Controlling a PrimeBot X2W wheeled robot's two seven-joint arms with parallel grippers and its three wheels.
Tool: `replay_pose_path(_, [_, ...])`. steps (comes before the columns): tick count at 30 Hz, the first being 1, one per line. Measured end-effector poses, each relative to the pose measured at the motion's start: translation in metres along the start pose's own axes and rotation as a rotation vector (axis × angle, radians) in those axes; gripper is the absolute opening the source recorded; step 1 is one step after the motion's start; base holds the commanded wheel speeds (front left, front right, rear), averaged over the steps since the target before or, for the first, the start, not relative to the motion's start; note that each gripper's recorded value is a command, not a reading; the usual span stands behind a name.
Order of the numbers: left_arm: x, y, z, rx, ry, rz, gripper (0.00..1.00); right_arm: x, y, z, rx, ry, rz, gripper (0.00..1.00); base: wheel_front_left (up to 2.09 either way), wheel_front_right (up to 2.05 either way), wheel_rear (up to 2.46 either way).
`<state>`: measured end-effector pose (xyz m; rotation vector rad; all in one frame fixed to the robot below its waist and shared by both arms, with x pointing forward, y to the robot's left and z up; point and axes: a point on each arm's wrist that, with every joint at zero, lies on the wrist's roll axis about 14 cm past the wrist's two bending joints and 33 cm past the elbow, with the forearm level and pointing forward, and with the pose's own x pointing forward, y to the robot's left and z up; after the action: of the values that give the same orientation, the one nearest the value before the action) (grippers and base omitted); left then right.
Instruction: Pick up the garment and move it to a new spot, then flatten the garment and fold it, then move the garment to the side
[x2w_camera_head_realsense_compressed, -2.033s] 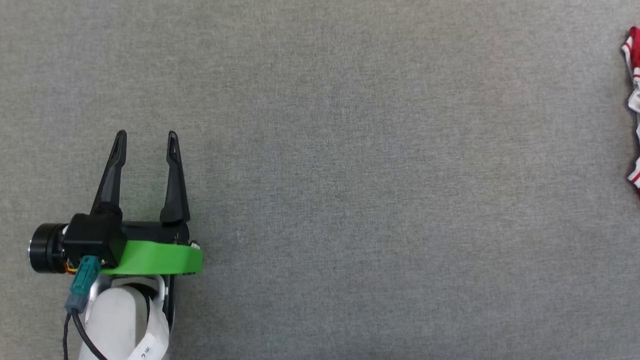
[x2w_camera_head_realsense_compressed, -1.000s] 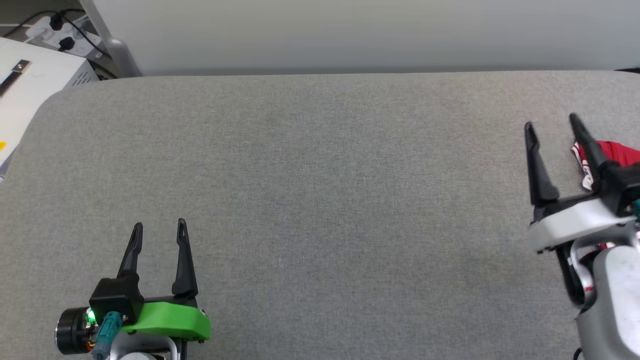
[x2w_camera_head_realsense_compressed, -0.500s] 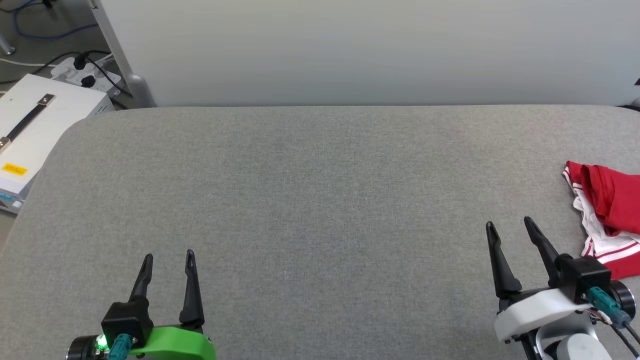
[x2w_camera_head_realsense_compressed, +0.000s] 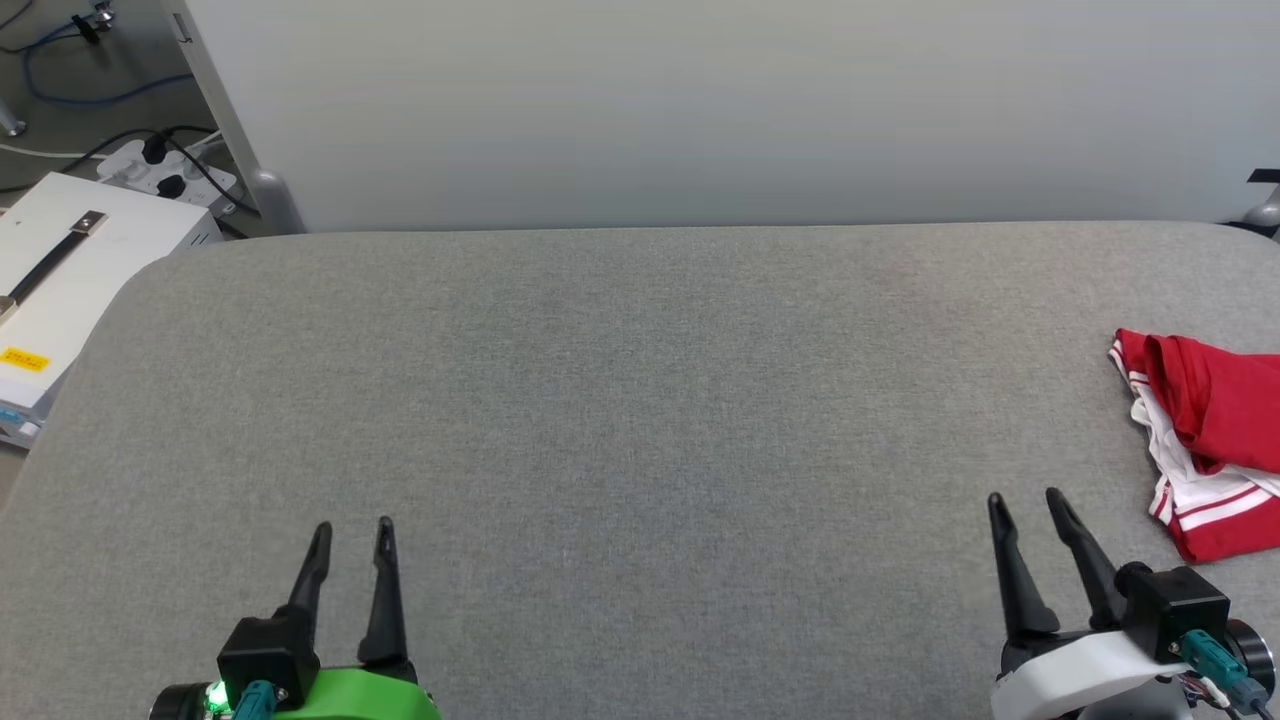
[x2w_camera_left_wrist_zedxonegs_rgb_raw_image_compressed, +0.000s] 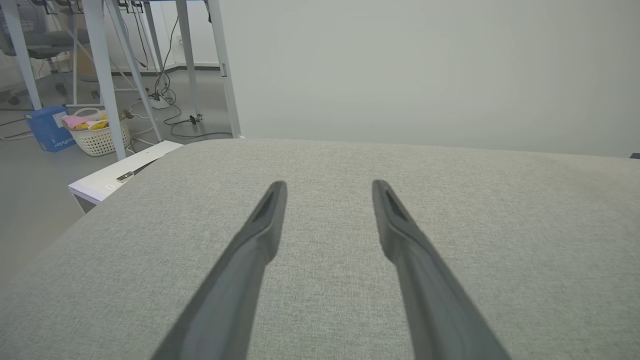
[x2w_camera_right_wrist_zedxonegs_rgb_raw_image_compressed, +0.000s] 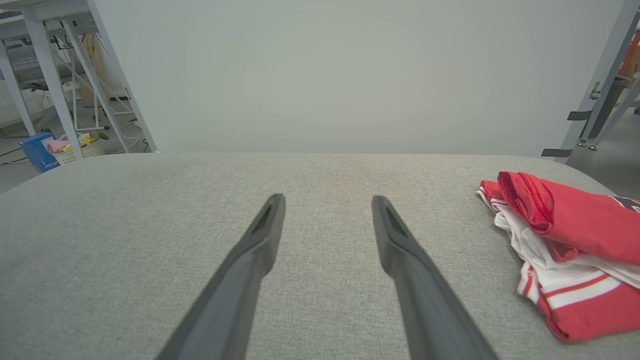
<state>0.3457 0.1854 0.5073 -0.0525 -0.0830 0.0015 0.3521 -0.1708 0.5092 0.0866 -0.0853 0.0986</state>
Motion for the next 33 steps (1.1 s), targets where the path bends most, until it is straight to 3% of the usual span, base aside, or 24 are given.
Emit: replay_pose_path(33, [0.002,-0.0021,-0.003,0.016,0.043,-0.007,0.0,0.0019,0.0022,-0.0019,-0.019,0.038,0.009,0.0,0.0,0.0,0.0])
